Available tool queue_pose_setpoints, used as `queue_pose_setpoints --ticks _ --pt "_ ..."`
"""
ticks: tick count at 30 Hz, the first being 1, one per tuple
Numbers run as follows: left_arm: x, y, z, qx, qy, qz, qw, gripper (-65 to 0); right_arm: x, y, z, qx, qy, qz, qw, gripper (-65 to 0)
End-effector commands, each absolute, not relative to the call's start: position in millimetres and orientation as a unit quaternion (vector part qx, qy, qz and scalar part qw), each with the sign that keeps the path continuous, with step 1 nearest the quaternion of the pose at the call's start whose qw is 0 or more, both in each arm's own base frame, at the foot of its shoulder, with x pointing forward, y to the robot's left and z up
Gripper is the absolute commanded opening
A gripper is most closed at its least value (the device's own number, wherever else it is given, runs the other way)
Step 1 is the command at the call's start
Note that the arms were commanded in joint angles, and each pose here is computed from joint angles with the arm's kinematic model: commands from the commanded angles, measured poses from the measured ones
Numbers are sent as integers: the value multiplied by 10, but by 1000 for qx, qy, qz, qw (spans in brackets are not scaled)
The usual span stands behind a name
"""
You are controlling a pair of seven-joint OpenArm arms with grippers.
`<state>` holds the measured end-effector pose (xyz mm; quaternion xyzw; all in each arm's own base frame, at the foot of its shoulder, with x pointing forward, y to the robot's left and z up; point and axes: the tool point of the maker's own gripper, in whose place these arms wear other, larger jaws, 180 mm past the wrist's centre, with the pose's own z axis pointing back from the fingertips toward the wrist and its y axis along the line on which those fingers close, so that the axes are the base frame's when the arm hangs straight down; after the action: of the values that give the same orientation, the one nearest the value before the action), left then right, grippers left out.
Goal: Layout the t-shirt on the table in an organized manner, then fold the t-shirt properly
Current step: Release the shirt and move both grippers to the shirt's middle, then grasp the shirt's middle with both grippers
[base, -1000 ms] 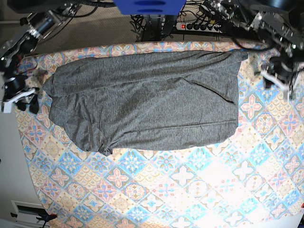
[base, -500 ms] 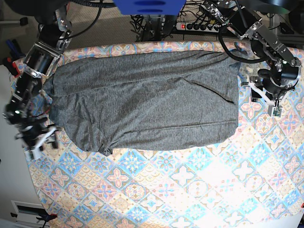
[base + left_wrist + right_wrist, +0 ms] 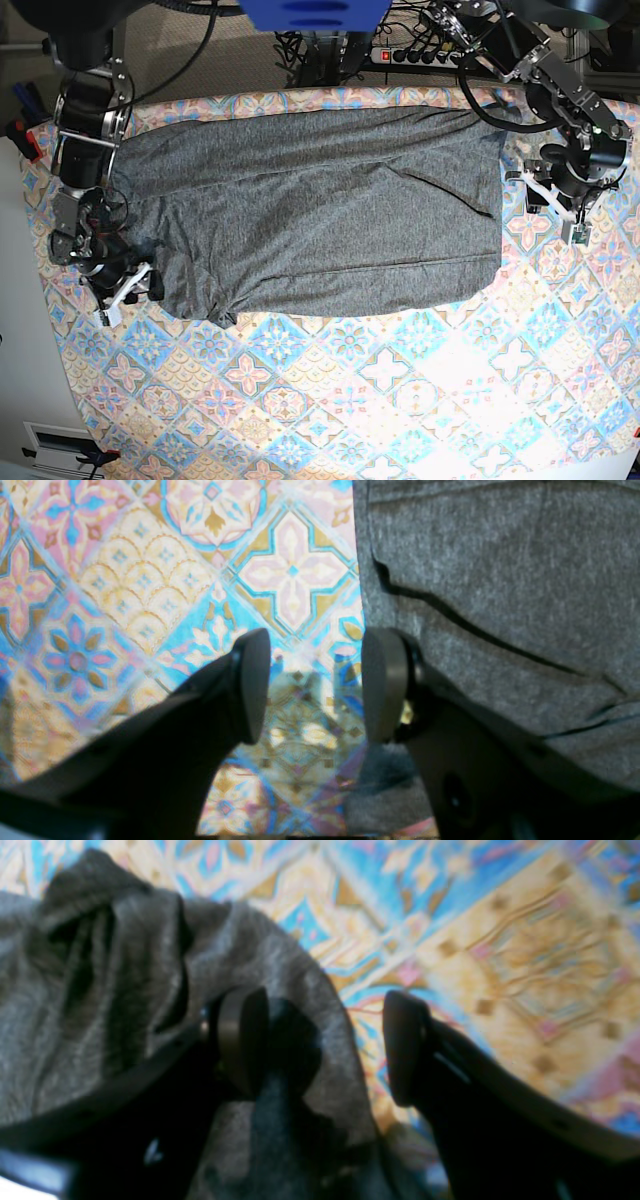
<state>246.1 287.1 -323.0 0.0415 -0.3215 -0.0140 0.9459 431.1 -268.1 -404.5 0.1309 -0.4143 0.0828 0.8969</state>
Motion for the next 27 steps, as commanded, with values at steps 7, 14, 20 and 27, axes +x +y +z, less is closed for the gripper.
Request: queue_pose_setpoints --ticks 7,14,20,27 --pt "2709 2869 -2981 46 -367 -18 929 -361 4307 -2863 -4108 137 -435 51 889 -300" --pt "2827 2696 -2955 35 -372 -50 926 -361 4188 -2719 -4288 133 -401 98 901 -300" --pt "2835 2628 -2980 30 -369 -60 927 -361 4123 -2640 -4378 131 -381 126 907 -300" --pt "2910 2635 -2918 32 -377 -63 923 -361 4052 -2569 -4464 128 -360 154 911 -329"
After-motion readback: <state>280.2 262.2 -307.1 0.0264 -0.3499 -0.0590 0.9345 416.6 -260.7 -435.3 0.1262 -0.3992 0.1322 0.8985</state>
